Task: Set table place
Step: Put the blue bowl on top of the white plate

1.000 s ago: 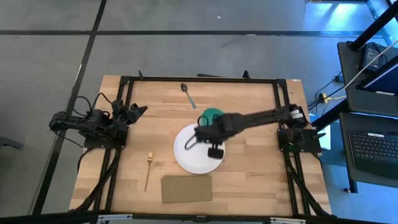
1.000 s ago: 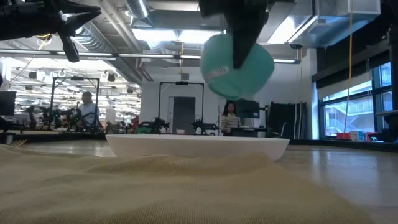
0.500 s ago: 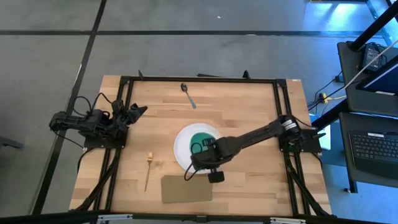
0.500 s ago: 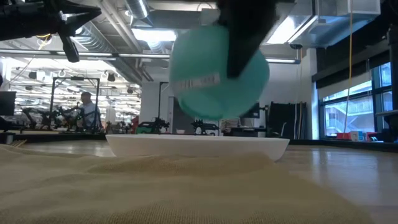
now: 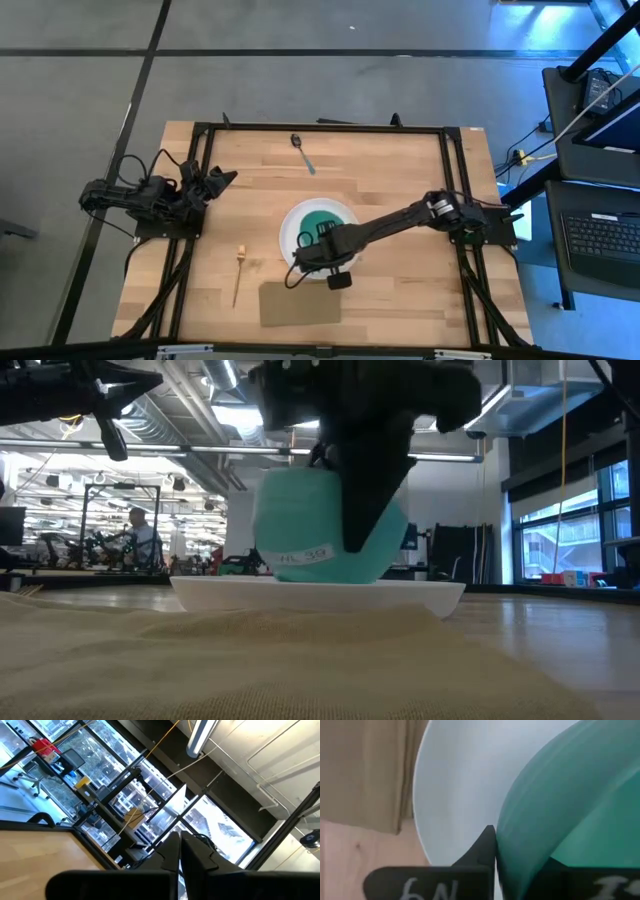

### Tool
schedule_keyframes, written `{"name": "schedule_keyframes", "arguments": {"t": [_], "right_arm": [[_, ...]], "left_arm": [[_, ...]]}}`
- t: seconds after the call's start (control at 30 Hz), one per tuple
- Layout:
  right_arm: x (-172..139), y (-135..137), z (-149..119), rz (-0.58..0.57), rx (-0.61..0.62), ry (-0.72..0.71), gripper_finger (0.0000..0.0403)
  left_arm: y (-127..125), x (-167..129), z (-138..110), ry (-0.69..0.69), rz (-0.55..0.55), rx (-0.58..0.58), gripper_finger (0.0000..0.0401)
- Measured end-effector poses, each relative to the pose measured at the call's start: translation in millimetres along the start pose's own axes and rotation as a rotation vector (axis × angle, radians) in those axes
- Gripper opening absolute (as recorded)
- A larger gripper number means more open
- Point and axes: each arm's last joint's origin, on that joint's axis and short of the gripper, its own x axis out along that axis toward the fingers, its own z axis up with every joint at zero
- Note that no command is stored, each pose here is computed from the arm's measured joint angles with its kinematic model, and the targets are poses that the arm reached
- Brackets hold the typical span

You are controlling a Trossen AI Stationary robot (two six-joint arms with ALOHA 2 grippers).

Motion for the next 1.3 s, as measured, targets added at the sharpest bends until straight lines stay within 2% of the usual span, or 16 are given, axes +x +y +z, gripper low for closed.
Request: {"name": "schedule_keyframes", "arguments": {"t": [0.27, 0.43, 0.53, 0.7, 0.9, 1.2, 1.3], "right_arm": [[19.4, -4.1, 0.3, -0.087, 0.000, 0.055, 0.0020], [19.6, -4.4, 1.6, -0.082, 0.031, 0.040, 0.0024], [21.2, -3.9, 2.4, -0.064, 0.032, 0.035, 0.0039], [22.6, -0.6, 5.8, 0.035, 0.062, 0.006, 0.0080], [22.9, -1.3, 7.5, 0.040, 0.088, -0.010, 0.0116], [23.0, -3.6, 3.6, 0.034, 0.165, 0.032, 0.0124], [22.7, -2.4, 2.6, 0.075, 0.175, 0.047, 0.0122]], "left_arm": [[-0.1, 0.0, -0.3, 0.007, -0.005, 0.000, 0.0020], [0.0, 0.0, -0.4, 0.007, -0.005, 0.001, 0.0016], [0.4, 0.0, -0.9, 0.012, -0.001, 0.004, 0.0009], [2.0, -0.1, -2.9, 0.032, 0.014, 0.016, 0.0001], [2.7, -0.1, -3.7, 0.040, 0.020, 0.021, 0.0013], [2.8, -0.1, -3.8, 0.040, 0.021, 0.021, 0.0025], [2.7, -0.1, -3.8, 0.040, 0.020, 0.021, 0.0024]]}}
